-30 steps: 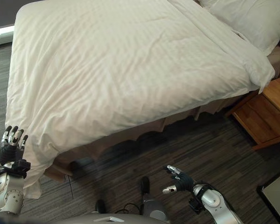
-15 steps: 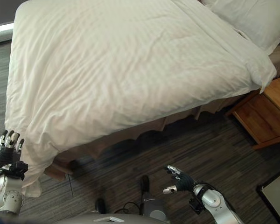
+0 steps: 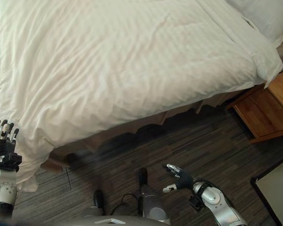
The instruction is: Making the bed.
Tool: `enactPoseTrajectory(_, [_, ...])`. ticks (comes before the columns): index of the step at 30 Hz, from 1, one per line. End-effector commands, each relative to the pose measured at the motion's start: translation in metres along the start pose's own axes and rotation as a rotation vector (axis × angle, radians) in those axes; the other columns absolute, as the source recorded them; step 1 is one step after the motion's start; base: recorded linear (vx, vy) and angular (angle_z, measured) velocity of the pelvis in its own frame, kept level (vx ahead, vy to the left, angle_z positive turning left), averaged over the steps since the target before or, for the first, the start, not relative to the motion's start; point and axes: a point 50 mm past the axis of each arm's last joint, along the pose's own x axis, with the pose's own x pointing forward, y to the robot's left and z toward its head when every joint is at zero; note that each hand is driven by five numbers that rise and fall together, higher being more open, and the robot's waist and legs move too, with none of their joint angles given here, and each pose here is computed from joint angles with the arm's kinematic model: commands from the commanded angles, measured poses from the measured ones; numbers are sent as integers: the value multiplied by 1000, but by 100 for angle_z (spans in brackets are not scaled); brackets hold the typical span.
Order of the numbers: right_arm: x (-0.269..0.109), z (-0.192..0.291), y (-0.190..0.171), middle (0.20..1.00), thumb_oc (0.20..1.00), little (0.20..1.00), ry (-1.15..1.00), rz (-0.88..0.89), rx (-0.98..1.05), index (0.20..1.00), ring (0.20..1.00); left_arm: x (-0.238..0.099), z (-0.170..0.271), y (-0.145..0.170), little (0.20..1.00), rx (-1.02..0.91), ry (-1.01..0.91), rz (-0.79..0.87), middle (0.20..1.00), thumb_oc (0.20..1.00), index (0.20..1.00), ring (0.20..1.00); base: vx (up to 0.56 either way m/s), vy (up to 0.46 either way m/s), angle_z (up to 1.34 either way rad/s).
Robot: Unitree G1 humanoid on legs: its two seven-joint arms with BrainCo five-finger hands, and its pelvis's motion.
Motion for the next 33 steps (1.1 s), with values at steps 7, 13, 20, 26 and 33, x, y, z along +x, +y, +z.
enactPoseTrajectory(7, [12, 24, -6, 1000, 1000, 1000, -102, 37, -97, 1000, 1000, 36, 45, -23, 200, -22, -148, -153, 200, 200, 200, 200, 0, 0, 0])
enactPoseTrajectory(13, [15, 25, -4, 1000, 1000, 1000, -110, 44, -96, 1000, 1000, 40, 49, -30, 200, -60, -169, -206, 200, 200, 200, 200, -9, 1, 0])
enactPoseTrajectory(20, [18, 28, -6, 1000, 1000, 1000, -122, 32, -99, 1000, 1000, 51, 78, -20, 200, -132, -295, -140, 200, 200, 200, 200, -41, -8, -1])
enactPoseTrajectory(26, [23, 37, -14, 1000, 1000, 1000, -151, 12, -112, 1000, 1000, 63, 105, -19, 200, -125, -362, -101, 200, 200, 200, 200, -121, -56, 8])
enactPoseTrajectory(33, [31, 55, -27, 1000, 1000, 1000, -194, -50, -151, 1000, 1000, 76, 130, -4, 200, -220, -428, 61, 200, 200, 200, 200, -138, -86, 26])
